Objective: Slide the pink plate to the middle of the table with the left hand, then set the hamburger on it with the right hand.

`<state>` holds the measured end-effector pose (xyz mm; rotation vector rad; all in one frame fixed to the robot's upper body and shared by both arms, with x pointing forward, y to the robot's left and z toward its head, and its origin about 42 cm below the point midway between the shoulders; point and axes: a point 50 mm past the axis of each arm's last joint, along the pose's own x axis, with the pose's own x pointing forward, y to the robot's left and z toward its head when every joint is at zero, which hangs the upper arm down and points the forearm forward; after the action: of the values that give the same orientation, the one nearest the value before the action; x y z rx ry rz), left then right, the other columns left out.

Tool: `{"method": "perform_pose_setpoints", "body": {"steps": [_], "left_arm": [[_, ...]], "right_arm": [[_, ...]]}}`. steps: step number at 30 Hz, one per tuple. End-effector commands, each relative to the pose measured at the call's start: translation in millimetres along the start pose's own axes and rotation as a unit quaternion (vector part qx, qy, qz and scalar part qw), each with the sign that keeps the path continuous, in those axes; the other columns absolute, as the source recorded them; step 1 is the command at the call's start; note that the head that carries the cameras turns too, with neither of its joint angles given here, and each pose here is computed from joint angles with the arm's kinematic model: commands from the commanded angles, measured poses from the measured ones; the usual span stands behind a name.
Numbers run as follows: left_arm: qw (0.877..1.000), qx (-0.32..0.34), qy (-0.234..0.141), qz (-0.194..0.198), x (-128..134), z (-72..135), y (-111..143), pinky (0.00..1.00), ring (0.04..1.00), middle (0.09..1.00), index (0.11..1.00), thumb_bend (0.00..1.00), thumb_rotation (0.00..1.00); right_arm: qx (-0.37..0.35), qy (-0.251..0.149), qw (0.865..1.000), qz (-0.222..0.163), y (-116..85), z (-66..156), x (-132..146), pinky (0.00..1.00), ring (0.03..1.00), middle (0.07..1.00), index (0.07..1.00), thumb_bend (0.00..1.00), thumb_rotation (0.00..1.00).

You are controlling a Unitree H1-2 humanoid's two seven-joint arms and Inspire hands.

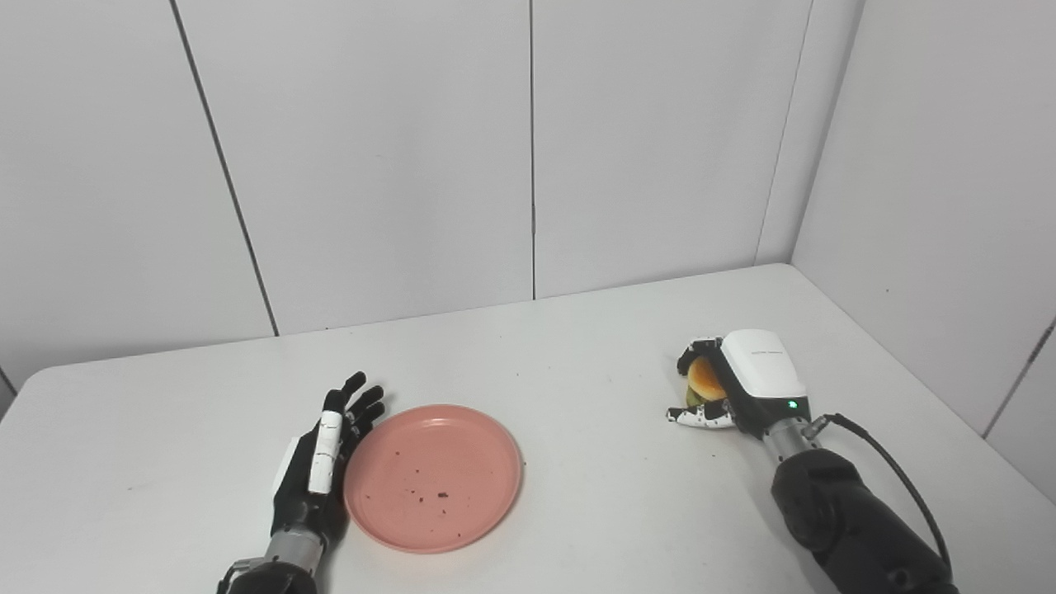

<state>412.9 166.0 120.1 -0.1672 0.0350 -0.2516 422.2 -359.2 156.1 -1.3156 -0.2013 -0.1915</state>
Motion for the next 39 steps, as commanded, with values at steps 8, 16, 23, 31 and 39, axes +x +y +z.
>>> {"method": "perform_pose_setpoints", "body": {"steps": [8,16,23,31,39], "left_arm": [[1.0,0.002,0.006,-0.005,4,5,-4,0.98,0.895,0.876,0.894,0.88,0.9],[1.0,-0.002,0.006,-0.007,3,7,-9,0.98,0.897,0.874,0.898,0.88,0.9],[1.0,-0.004,0.005,-0.009,4,7,-22,0.99,0.904,0.875,0.9,0.87,0.9],[1.0,-0.007,0.004,-0.003,5,7,-36,0.96,0.884,0.865,0.876,0.88,0.9],[1.0,-0.008,0.0,-0.005,6,8,-53,0.95,0.882,0.859,0.883,0.84,0.91]], "right_arm": [[-0.009,-0.011,1.0,-0.017,-19,-6,8,0.31,0.379,0.541,0.439,0.52,0.0],[0.01,-0.052,0.998,-0.043,-47,20,17,0.34,0.396,0.541,0.458,0.52,0.0],[0.023,-0.105,0.992,-0.063,-78,64,25,0.34,0.401,0.547,0.442,0.52,0.0],[0.049,-0.154,0.983,-0.084,-97,107,34,0.35,0.407,0.543,0.437,0.52,0.0],[0.064,-0.187,0.977,-0.085,-97,122,40,0.3,0.369,0.533,0.446,0.52,0.0]]}}
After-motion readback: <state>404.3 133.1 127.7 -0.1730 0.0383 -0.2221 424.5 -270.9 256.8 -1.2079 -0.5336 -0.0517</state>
